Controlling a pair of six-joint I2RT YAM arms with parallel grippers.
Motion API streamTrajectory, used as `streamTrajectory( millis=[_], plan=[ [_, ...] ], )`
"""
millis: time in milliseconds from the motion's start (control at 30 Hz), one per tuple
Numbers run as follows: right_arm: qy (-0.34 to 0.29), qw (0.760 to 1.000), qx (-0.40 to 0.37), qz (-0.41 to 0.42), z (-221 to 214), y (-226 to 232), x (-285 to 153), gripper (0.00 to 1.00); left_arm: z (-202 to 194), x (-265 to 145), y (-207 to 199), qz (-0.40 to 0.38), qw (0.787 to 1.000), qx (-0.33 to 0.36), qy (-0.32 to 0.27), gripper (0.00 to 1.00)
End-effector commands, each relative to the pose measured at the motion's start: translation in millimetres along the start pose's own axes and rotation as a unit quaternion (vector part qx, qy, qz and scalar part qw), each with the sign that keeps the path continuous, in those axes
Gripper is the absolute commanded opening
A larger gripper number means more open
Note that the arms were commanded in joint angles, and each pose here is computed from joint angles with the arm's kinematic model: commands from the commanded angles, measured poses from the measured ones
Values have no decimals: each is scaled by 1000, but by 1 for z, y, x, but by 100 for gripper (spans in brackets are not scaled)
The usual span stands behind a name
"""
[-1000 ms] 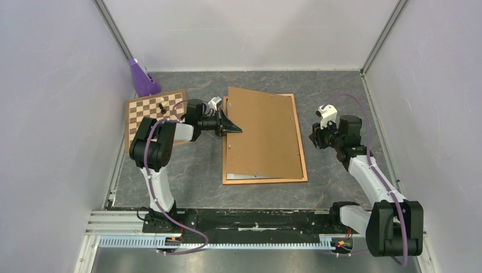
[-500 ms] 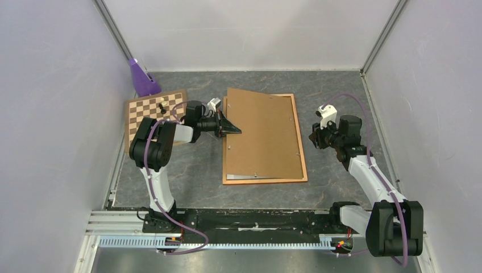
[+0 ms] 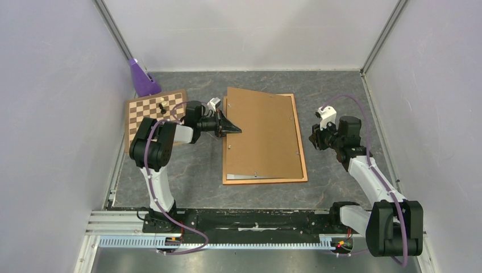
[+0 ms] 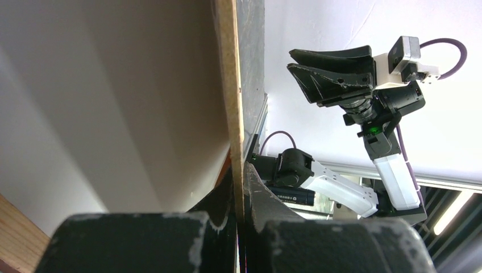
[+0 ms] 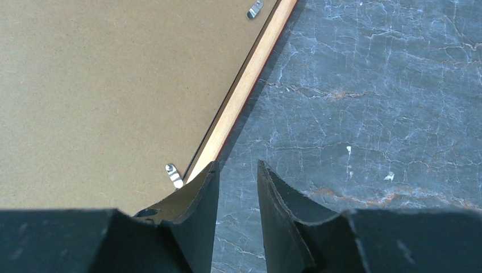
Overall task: Put the photo into the frame
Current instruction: Place the photo frame item in the photo frame.
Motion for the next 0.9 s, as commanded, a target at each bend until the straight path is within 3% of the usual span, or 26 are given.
streamTrajectory(
  millis=[0, 867],
  plan=[
    [-13, 1000, -7, 4, 6, 0, 0, 34, 13, 3, -16, -31, 998, 57, -6, 2],
    [-14, 1000, -7, 5, 5, 1, -1, 34, 14, 8, -8, -29, 998, 64, 1, 2]
  ],
)
Point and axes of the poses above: each gripper's point midway between its finger pads, its own x axis out along the fingers, its own y axis along the line the jaws close on, z = x × y, the point moved 3 cm from there along -x, back along the fingers, and after that the axes turned 6 degrees about x, right-handed, at the moved point
